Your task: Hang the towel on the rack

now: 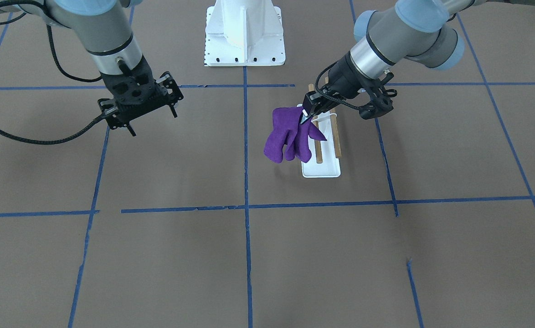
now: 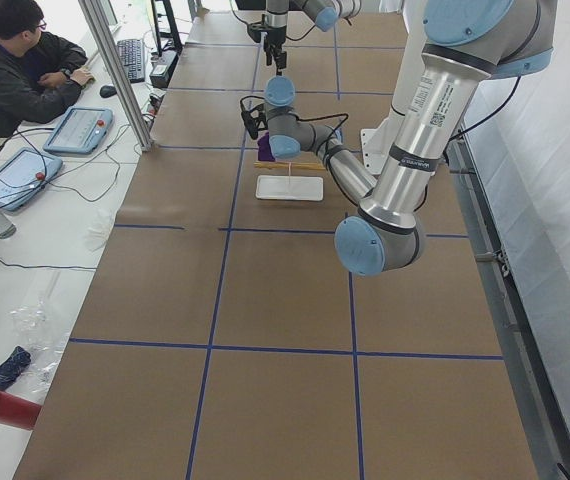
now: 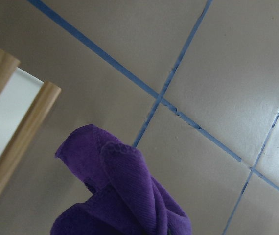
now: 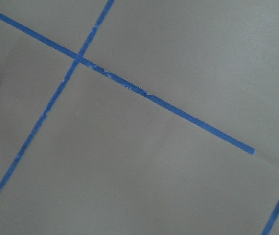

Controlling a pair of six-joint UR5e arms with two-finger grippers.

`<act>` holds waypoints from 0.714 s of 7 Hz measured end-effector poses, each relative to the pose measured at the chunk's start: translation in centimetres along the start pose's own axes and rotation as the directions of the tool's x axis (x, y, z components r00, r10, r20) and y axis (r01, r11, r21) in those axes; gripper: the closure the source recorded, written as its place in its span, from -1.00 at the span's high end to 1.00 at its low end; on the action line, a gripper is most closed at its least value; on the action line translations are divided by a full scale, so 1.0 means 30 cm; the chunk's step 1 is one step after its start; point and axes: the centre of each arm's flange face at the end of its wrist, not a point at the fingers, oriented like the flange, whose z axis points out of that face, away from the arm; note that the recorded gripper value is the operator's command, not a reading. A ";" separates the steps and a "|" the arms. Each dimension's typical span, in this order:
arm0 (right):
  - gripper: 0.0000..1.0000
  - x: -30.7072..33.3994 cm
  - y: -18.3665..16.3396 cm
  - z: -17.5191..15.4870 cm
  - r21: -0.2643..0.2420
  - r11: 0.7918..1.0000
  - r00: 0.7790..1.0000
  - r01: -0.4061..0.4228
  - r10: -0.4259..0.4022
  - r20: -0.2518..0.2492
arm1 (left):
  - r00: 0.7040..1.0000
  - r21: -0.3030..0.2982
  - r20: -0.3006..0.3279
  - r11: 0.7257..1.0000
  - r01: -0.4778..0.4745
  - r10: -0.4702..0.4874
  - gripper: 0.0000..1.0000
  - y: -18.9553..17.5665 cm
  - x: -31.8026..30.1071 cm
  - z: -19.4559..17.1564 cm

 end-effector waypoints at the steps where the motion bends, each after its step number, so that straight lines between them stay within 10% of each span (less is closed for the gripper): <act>1: 1.00 0.092 0.007 0.017 -0.021 1.000 1.000 0.023 -0.024 -0.015 | 0.998 0.014 0.036 0.999 -0.044 0.043 -1.00 -0.036 -0.087 -0.003; 5: 1.00 0.326 0.050 0.034 -0.059 0.994 0.993 0.090 -0.094 -0.065 | 0.970 0.025 0.143 0.979 -0.200 0.195 -1.00 -0.126 -0.334 -0.024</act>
